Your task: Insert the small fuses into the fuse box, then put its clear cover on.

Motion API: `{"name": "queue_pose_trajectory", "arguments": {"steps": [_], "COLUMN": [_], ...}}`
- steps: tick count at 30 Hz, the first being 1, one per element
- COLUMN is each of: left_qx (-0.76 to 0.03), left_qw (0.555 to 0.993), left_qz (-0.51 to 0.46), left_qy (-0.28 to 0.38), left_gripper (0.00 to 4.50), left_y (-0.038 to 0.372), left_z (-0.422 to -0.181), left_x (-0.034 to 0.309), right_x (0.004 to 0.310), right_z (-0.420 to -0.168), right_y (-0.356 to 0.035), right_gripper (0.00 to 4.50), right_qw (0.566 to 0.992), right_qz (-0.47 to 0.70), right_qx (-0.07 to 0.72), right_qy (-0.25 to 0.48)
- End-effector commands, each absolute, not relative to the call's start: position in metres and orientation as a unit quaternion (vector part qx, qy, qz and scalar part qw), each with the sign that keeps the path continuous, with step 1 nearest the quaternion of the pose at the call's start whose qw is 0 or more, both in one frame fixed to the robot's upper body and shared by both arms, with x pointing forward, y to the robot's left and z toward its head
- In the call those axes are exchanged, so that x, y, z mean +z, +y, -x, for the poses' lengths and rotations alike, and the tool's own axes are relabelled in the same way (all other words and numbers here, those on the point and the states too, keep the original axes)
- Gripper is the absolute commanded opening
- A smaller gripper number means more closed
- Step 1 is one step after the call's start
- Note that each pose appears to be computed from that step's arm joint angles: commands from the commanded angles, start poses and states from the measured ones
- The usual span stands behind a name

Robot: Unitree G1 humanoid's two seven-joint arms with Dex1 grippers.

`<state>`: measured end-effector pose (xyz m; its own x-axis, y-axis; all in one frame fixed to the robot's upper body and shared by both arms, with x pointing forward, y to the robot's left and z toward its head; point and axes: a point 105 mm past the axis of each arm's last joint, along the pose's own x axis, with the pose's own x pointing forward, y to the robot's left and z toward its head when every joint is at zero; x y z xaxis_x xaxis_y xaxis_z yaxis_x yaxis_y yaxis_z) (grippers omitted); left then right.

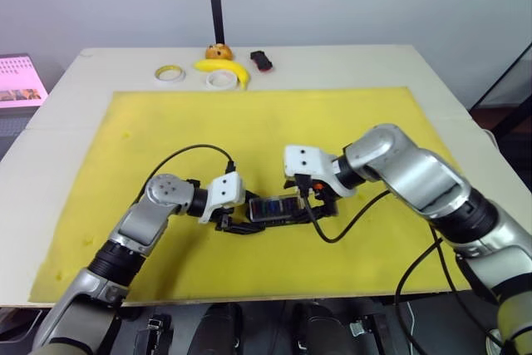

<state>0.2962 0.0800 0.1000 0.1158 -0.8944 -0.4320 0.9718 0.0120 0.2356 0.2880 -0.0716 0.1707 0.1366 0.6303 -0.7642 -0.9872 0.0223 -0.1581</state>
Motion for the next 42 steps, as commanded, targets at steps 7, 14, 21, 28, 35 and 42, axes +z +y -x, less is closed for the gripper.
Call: {"name": "queue_pose_trajectory", "arguments": {"steps": [7, 14, 21, 28, 35, 42], "left_qx": [-0.654, -0.654, -0.653, -0.654, -0.654, -0.653], "left_qw": [0.712, 0.713, 0.712, 0.710, 0.710, 0.711], "left_qz": [-0.246, -0.243, -0.245, -0.247, -0.248, -0.247], "left_qy": [0.078, 0.079, 0.081, 0.082, 0.082, 0.080], "left_gripper": [2.55, 2.55, 2.55, 2.55, 2.55, 2.55], "left_y": [0.078, 0.079, 0.080, 0.080, 0.079, 0.078], "left_z": [-0.299, -0.299, -0.299, -0.298, -0.297, -0.297], "left_x": [0.100, 0.102, 0.102, 0.102, 0.101, 0.101], "right_x": [0.217, 0.207, 0.185, 0.173, 0.153, 0.145], "right_z": [-0.278, -0.274, -0.281, -0.282, -0.296, -0.302], "right_y": [-0.061, -0.052, -0.049, -0.050, -0.050, -0.054], "right_gripper": [4.04, 1.77, 0.04, 0.04, 0.04, 0.04], "right_qw": [0.678, 0.682, 0.698, 0.694, 0.708, 0.714], "right_qz": [0.323, 0.270, 0.248, 0.255, 0.257, 0.252], "right_qx": [0.648, 0.678, 0.670, 0.670, 0.648, 0.640], "right_qy": [0.126, 0.055, 0.053, 0.074, 0.108, 0.135]}}
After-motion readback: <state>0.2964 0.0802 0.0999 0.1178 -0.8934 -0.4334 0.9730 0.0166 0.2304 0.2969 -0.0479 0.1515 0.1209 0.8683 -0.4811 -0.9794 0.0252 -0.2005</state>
